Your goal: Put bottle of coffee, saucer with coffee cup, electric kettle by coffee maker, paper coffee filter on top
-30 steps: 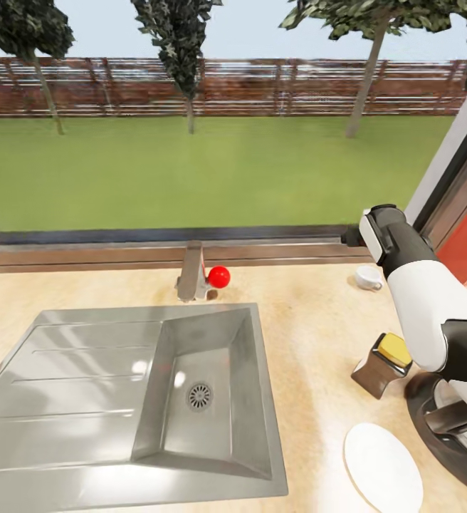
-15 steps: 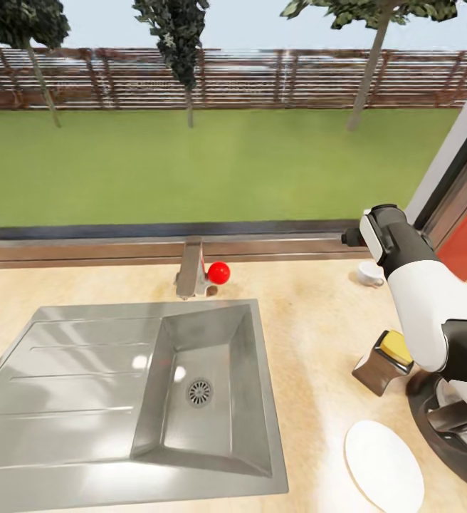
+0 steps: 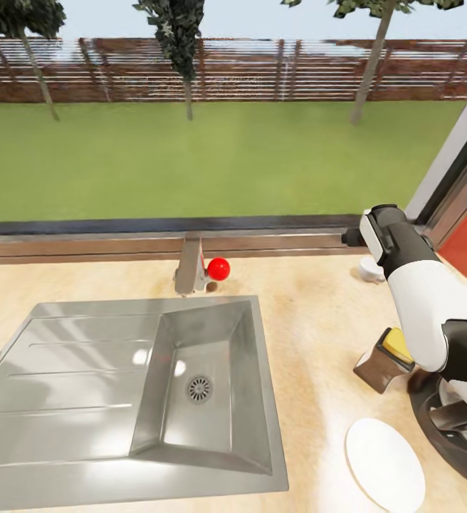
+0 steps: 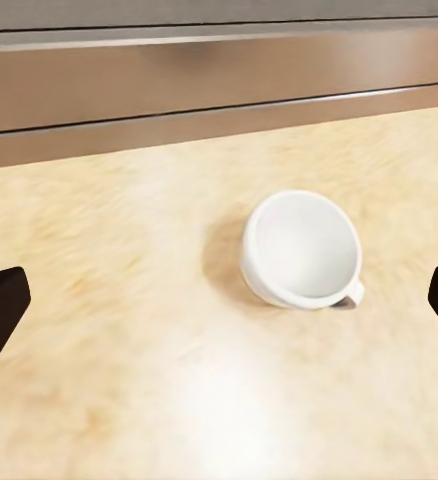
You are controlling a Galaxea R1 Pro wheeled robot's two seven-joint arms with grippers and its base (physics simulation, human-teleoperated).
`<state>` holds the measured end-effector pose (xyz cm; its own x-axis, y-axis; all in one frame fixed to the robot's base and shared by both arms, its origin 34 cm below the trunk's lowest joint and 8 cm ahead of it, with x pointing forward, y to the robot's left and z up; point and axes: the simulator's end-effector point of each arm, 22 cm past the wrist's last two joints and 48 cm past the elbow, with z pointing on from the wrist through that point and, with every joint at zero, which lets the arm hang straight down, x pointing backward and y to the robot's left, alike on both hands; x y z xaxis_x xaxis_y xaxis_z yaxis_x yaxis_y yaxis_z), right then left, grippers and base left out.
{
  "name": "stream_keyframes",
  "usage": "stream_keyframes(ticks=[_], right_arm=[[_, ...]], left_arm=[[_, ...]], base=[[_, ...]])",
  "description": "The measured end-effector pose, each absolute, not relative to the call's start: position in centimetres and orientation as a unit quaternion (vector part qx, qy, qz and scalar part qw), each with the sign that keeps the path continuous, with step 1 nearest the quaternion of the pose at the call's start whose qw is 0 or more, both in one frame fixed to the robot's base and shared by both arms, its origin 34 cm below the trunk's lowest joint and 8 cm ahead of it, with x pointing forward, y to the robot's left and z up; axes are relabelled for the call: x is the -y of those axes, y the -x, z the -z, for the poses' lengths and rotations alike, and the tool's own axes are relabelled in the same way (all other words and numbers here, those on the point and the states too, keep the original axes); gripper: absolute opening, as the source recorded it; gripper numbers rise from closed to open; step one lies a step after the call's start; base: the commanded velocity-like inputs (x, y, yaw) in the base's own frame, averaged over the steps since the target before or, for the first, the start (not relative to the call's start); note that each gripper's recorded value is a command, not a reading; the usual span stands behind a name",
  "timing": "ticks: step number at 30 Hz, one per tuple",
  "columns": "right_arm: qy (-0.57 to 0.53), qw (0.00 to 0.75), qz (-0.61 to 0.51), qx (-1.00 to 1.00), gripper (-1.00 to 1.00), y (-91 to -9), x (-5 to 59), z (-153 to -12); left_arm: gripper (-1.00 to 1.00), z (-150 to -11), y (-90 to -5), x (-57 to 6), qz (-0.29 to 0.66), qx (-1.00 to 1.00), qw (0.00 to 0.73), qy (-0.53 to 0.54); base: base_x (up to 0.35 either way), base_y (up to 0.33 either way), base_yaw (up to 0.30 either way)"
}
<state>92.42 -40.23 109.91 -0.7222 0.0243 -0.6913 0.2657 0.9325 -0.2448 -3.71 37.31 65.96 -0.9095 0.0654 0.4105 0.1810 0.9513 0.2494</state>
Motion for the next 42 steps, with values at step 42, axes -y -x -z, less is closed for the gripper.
stream_keyframes(ticks=[42], right_arm=[[-0.074, 0.338, 0.168, -0.923, 1.00, -92.9, 40.2, -105.1]], left_arm=[[1.00, -67.0, 6.0, -37.3, 0.141, 0.960, 0.234, 0.068]], base=[[0.018, -0.009, -0.009]])
